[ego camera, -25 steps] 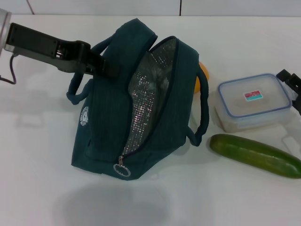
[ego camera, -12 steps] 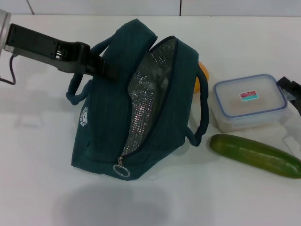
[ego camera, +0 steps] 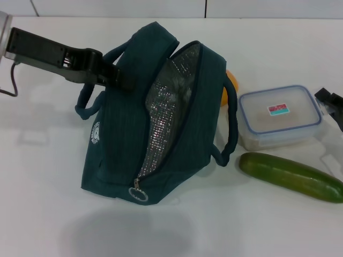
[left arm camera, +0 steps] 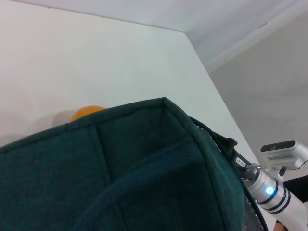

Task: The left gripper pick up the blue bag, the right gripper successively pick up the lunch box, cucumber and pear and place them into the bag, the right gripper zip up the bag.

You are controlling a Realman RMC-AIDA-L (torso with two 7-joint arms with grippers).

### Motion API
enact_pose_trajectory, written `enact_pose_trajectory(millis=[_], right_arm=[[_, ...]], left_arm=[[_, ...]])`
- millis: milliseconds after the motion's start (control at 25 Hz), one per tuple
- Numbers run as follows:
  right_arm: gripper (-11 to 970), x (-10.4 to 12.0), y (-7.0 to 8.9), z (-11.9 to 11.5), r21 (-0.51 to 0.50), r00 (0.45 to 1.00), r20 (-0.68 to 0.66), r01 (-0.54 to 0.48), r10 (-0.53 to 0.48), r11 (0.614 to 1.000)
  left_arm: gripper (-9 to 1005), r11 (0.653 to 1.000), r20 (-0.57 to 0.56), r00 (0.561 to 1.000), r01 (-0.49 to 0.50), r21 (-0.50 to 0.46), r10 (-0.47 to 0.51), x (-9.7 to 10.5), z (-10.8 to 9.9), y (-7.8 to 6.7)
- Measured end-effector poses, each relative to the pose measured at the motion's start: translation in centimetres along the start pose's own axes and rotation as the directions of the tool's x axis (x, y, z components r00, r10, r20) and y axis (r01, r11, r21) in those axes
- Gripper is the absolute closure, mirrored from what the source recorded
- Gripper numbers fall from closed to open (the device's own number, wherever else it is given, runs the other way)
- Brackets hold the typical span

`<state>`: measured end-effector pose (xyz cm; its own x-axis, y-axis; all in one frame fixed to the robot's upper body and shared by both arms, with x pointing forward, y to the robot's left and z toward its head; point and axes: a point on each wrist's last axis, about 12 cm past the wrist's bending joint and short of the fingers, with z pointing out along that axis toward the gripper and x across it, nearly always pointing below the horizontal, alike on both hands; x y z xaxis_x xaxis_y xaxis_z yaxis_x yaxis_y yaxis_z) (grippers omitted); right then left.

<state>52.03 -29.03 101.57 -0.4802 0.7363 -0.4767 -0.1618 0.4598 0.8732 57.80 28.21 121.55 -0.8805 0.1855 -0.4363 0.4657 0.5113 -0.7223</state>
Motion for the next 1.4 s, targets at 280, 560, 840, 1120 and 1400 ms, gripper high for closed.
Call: enact_pose_trajectory(millis=[280,560,840,1120,1400], right_arm=[[851,0.1,0.2,0.2,-0.009,1.000,-0.007,0.009,-0.009,1.000],[864,0.1,0.6,0.3,-0.042,1.000,-0.008,0.024,-0.024,0.999],[863,-0.3,1.9,-0.1,-0.155,0.999,0.041,0.026,-0.020,0.988],[862,-1.2,2.6,-0.5,-0.228,0.994,0.110,0.013,0.013,0.974],[861,-1.9,3.1,-1.0,-0.281,0.986,0.160,-0.003,0.050,0.960]], left_arm=[[952,1.000,0.000,1.000,0.000,0.000,0.000,0.0,0.0,0.0],[952,1.000,0.000,1.000,-0.001,0.000,0.001,0.0,0.0,0.0],[952,1.000,-0.001,1.000,0.000,0.000,0.000,0.0,0.0,0.0],[952,1.000,-0.002,1.000,0.001,0.002,-0.001,0.0,0.0,0.0],[951,1.000,-0.002,1.000,0.001,0.001,-0.001,0.0,0.0,0.0]])
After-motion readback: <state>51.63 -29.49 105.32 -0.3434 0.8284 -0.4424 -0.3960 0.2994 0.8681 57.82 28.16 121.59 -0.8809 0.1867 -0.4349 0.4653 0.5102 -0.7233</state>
